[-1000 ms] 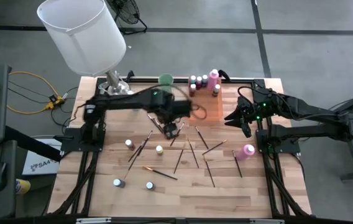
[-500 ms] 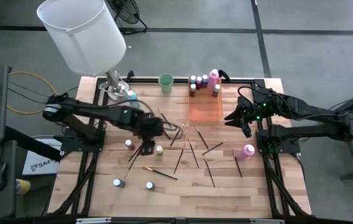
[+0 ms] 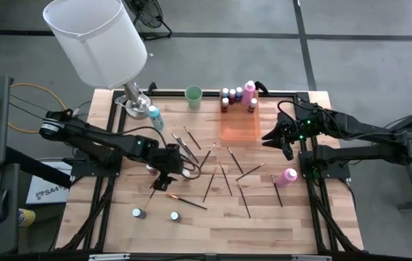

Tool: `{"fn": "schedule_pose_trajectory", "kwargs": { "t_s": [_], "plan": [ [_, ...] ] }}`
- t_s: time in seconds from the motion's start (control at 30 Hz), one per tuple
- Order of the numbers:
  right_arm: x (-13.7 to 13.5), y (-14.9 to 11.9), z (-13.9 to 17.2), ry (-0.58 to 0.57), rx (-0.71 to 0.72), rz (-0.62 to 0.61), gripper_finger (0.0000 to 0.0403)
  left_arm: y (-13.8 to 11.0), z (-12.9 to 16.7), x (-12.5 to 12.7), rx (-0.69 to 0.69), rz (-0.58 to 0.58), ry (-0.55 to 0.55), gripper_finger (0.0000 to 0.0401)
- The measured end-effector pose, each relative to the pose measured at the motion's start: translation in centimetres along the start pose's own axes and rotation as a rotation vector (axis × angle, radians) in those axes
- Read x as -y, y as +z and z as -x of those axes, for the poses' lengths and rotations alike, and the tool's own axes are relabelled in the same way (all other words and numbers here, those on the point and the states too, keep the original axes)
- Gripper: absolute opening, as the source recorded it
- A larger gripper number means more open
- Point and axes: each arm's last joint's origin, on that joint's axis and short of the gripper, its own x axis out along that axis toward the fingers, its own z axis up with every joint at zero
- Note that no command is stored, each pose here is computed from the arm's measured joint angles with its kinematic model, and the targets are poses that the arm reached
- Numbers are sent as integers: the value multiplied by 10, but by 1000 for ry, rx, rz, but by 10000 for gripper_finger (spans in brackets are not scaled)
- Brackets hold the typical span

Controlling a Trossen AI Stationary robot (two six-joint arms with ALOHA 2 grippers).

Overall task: Pick & Place Paint Supplies
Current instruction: Put the yellow paint bottle into the orange bin

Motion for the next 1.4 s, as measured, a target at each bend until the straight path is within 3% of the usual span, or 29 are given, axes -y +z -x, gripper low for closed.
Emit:
{"fn": "schedule_pose_trajectory", "kwargs": {
  "t_s": [0.2, 0.83, 1.4],
  "plan": [
    [0, 0, 0, 0, 0, 0, 113, -3, -8, -1, 49, -6, 29, 295],
    [0, 0, 0, 0, 0, 0, 113, -3, -33, -5, 95, 45, 47, 293],
    [0, 0, 0, 0, 0, 0, 113, -3, -33, -5, 96, 97, 42, 126]
  ]
}}
